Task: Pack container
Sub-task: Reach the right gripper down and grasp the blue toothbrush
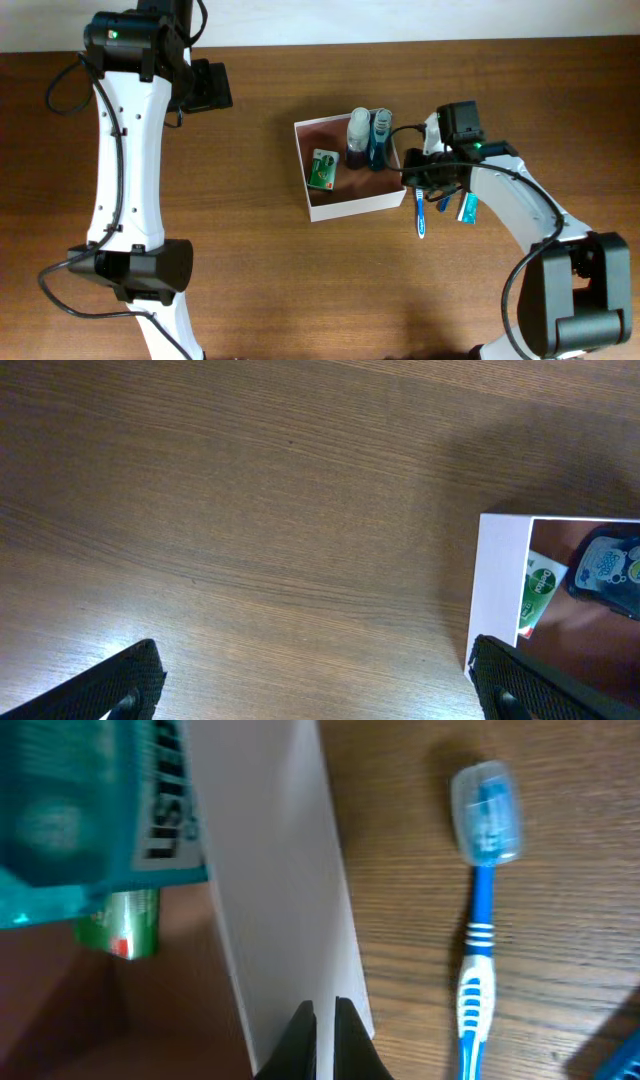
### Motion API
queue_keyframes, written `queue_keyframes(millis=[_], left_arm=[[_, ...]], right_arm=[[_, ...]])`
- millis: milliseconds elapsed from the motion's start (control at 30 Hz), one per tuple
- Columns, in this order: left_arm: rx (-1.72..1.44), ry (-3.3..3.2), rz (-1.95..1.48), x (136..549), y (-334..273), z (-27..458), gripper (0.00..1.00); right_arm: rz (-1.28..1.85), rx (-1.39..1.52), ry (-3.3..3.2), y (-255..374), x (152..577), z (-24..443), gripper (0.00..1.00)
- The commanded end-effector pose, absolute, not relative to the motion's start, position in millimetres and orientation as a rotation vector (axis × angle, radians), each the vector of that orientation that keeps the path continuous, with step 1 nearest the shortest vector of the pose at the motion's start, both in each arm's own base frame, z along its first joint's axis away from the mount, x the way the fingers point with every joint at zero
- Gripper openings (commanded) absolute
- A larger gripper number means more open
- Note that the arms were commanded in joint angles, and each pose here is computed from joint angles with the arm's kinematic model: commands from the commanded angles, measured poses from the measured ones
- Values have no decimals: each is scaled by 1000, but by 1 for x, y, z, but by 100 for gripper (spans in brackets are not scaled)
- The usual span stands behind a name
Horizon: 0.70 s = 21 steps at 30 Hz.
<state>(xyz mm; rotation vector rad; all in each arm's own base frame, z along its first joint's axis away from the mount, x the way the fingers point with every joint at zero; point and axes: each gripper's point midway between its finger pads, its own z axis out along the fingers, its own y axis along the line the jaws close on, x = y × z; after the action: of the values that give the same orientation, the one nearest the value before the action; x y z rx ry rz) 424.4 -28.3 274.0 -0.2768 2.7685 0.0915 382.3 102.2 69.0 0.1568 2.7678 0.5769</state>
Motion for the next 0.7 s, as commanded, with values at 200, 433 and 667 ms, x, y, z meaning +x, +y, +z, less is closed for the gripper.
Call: queue_keyframes(millis=[200, 433, 667], left_arm=[[-264, 2737, 100, 422, -26, 285, 99], [-264, 2737, 100, 422, -26, 285, 99], [-264, 2737, 100, 422, -25, 285, 99]], right_arm=[[944, -190, 2658, 152, 370, 100, 4], [581, 84, 2764, 88, 378, 81, 22], [321, 266, 2817, 44, 374, 68, 53]])
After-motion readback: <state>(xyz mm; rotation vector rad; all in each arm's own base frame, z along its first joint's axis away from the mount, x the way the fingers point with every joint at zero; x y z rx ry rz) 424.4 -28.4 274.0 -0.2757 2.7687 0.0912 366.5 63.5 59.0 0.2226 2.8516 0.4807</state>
